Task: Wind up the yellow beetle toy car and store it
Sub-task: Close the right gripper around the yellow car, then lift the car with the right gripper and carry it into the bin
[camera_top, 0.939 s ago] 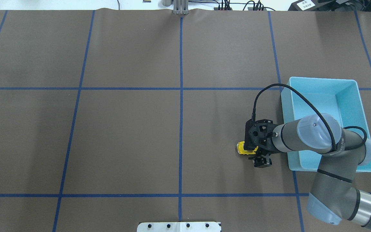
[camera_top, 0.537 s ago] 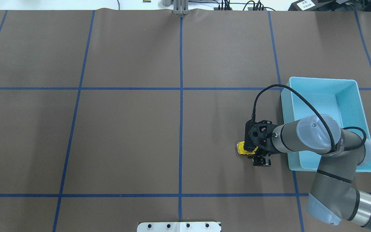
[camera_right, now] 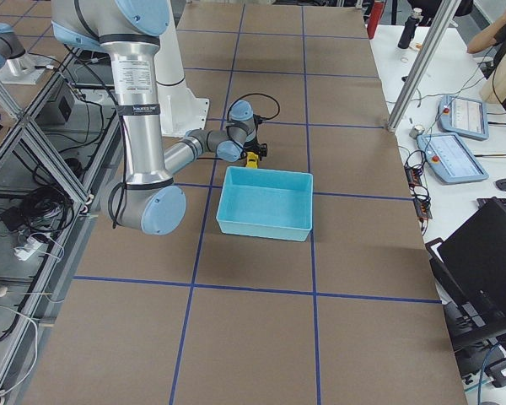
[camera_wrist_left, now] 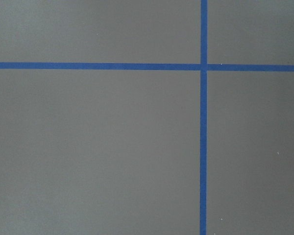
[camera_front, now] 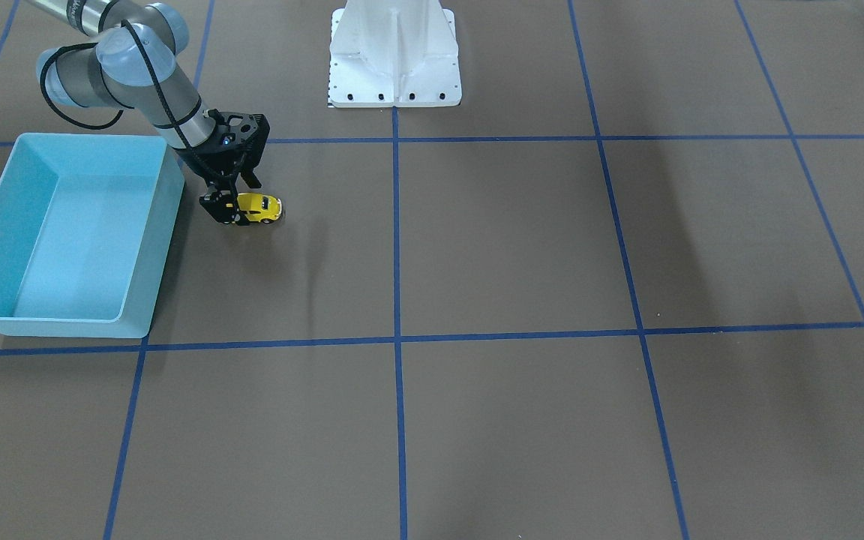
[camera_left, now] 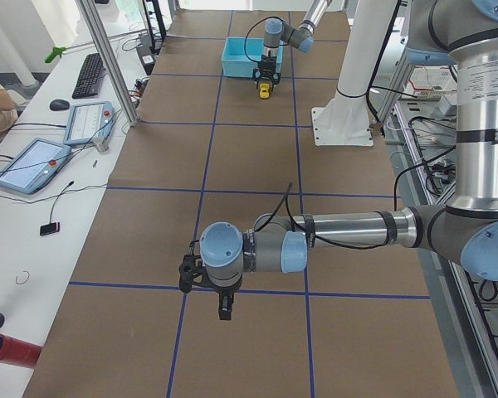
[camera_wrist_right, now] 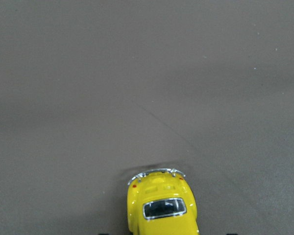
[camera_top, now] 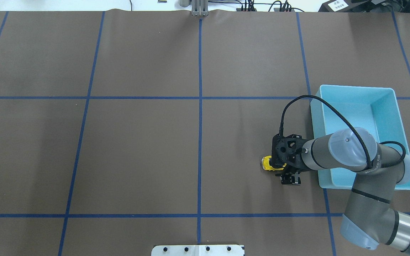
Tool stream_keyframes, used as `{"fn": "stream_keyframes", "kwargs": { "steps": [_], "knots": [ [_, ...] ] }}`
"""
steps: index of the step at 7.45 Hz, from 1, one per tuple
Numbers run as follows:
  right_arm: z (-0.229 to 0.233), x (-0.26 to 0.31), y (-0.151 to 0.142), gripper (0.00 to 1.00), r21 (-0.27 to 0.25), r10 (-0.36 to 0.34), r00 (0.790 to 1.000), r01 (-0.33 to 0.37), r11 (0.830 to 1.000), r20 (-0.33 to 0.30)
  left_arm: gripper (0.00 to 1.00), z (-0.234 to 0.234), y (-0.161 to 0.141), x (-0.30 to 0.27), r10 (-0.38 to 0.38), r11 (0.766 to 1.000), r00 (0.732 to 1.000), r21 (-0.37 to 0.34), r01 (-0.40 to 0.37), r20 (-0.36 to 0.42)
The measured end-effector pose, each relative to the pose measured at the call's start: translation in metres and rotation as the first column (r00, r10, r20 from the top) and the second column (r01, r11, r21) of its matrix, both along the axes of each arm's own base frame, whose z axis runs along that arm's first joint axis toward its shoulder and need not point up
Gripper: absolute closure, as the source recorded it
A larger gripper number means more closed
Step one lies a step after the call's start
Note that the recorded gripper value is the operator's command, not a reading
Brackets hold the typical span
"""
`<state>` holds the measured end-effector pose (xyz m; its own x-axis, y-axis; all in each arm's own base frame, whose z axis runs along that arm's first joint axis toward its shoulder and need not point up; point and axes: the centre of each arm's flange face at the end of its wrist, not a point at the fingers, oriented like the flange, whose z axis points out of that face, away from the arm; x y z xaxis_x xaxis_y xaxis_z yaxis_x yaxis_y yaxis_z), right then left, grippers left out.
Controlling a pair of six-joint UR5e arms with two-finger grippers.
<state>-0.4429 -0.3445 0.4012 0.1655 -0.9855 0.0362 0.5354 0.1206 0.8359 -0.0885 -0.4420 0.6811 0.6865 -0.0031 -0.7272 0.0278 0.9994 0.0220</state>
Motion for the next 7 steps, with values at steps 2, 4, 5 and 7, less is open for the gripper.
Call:
{"fn": "stream_keyframes", "kwargs": {
  "steps": [2,4,5,7],
  "knots": [
    [-0.001,0.0,0.0,1.0,0.001,0.0,1.0,0.0,1.0,0.002,0.0,0.0,0.0,0.0,0.0,1.0,1.0,0.0,0.0,0.0],
    [-0.014,0.01,-0.006,1.0,0.005,0.012,1.0,-0.012,1.0,0.028,0.0,0.0,0.0,0.0,0.0,1.0,1.0,0.001,0.0,-0.001],
    [-0.033,0.031,-0.017,1.0,-0.001,0.027,0.998,-0.027,1.0,0.057,0.0,-0.001,0.0,0.0,0.0,1.0,1.0,0.001,0.0,0.0],
    [-0.075,0.091,-0.039,1.0,-0.036,0.051,0.993,-0.048,0.998,0.107,0.0,-0.001,0.0,0.0,0.0,1.0,1.0,0.001,0.0,-0.001]
  ]
}}
